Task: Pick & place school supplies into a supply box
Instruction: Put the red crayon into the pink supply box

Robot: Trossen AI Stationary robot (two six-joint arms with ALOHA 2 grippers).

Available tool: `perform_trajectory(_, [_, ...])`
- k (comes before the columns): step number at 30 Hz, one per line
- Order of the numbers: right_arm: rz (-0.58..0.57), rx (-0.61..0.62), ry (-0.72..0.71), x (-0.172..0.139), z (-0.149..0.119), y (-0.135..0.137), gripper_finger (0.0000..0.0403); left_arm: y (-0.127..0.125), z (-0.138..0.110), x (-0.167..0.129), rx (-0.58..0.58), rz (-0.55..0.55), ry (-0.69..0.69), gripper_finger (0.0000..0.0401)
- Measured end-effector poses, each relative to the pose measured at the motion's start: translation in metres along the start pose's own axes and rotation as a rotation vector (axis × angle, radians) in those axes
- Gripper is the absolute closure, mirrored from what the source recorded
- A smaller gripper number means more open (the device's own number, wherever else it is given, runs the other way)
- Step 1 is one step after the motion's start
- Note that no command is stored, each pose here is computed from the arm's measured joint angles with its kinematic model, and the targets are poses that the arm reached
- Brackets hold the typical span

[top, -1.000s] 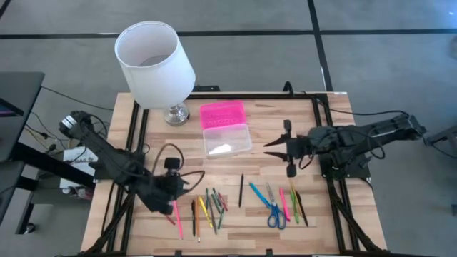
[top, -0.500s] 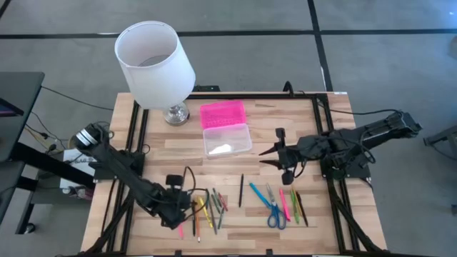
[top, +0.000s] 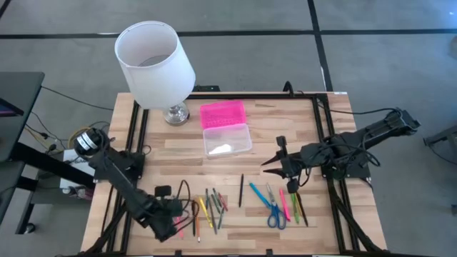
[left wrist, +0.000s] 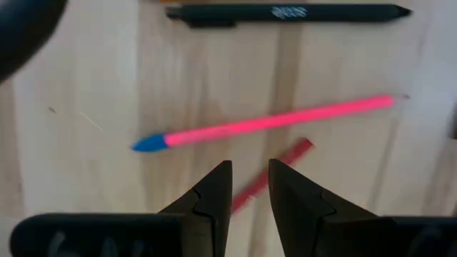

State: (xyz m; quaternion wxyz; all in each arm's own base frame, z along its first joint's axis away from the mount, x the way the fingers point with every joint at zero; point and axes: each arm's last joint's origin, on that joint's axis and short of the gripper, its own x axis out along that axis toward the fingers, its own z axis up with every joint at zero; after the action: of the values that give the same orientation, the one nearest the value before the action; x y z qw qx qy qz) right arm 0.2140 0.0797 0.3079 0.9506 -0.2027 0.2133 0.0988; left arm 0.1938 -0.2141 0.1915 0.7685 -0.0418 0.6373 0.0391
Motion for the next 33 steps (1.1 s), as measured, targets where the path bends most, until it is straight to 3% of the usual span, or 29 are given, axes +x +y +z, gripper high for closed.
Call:
perform_trajectory(10, [0.015,-0.008,-0.007,-0.001,0.001,0.004,0.031,-0.015,-0.019,-0.002,0.059,0.037,-0.141,0.0315])
perform_trajectory(17, [0.023,-0.008,-0.01,-0.001,0.001,0.004,0.031,-0.01,-0.03,0.018,0.139,-0.009,-0.1,0.0315])
perform_trajectory(33, [0.025,-0.009,-0.011,-0.001,0.001,0.004,0.031,-0.01,-0.028,0.02,0.274,-0.006,-0.116,0.0315])
